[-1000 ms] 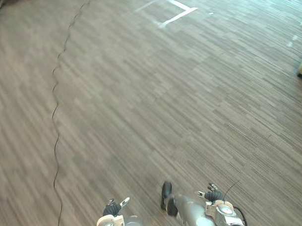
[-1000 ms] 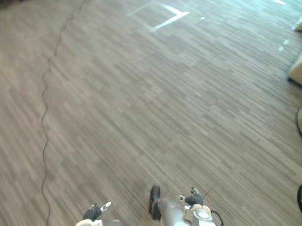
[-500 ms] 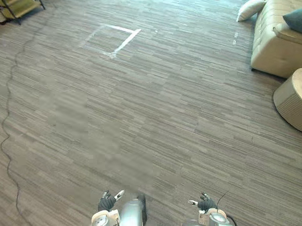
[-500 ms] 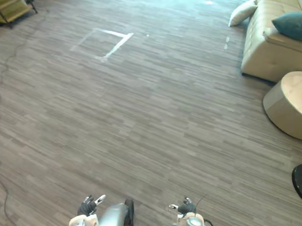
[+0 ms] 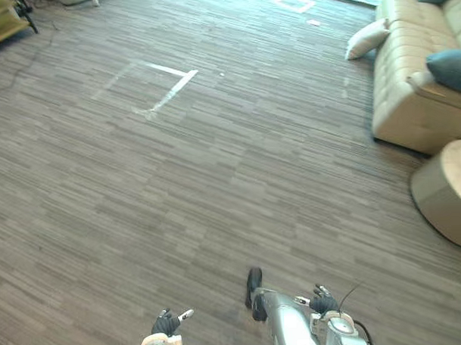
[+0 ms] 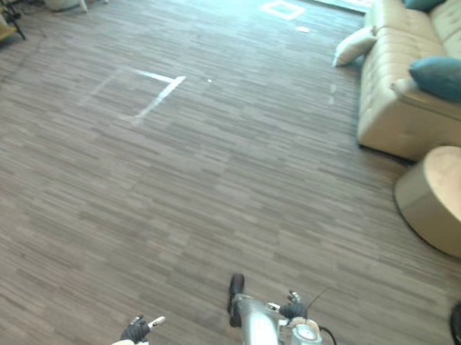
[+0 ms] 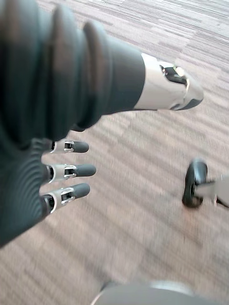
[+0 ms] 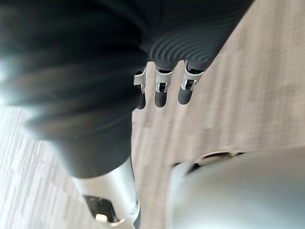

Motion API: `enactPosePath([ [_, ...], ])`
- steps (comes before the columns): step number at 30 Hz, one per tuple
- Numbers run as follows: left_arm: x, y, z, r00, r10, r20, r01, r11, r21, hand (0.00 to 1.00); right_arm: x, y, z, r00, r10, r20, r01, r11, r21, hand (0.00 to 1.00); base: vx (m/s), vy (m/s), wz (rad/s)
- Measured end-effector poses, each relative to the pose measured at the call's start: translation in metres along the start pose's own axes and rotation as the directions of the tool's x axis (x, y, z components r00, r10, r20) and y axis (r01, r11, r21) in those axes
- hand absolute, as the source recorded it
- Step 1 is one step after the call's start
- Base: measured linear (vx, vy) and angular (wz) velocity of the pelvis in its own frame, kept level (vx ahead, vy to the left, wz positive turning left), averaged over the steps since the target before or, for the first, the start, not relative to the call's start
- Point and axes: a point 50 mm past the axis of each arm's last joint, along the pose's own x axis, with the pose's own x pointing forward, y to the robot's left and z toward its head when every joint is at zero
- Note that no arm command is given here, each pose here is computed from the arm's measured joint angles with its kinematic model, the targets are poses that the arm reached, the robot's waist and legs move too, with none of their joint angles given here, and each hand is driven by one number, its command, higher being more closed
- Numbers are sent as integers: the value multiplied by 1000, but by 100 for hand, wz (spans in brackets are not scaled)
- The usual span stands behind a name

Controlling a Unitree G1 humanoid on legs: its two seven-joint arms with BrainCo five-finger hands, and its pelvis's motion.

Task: Pick up cushions and gather them together orderly.

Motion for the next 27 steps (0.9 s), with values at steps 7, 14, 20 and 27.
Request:
enactPosePath([
  [7,2,9,33,989,24,145,-20,999,-34,0,-2,11,-8,999,8,-35,-4,996,87,0,736,-40,-59],
  [14,1,10,31,990,29,141,-23,999,-41,0,-9,19,-25,996,32,-80,-29,999,40,0,611,261,-68],
  [20,1,18,18,996,37,78,-39,999,16,0,-8,13,-23,998,24,-59,-23,999,24,0,549,139,-37],
  [27,0,16,8,999,32,42,-34,999,41,0,-4,13,-9,999,39,-11,-38,999,22,0,585,-44,9],
])
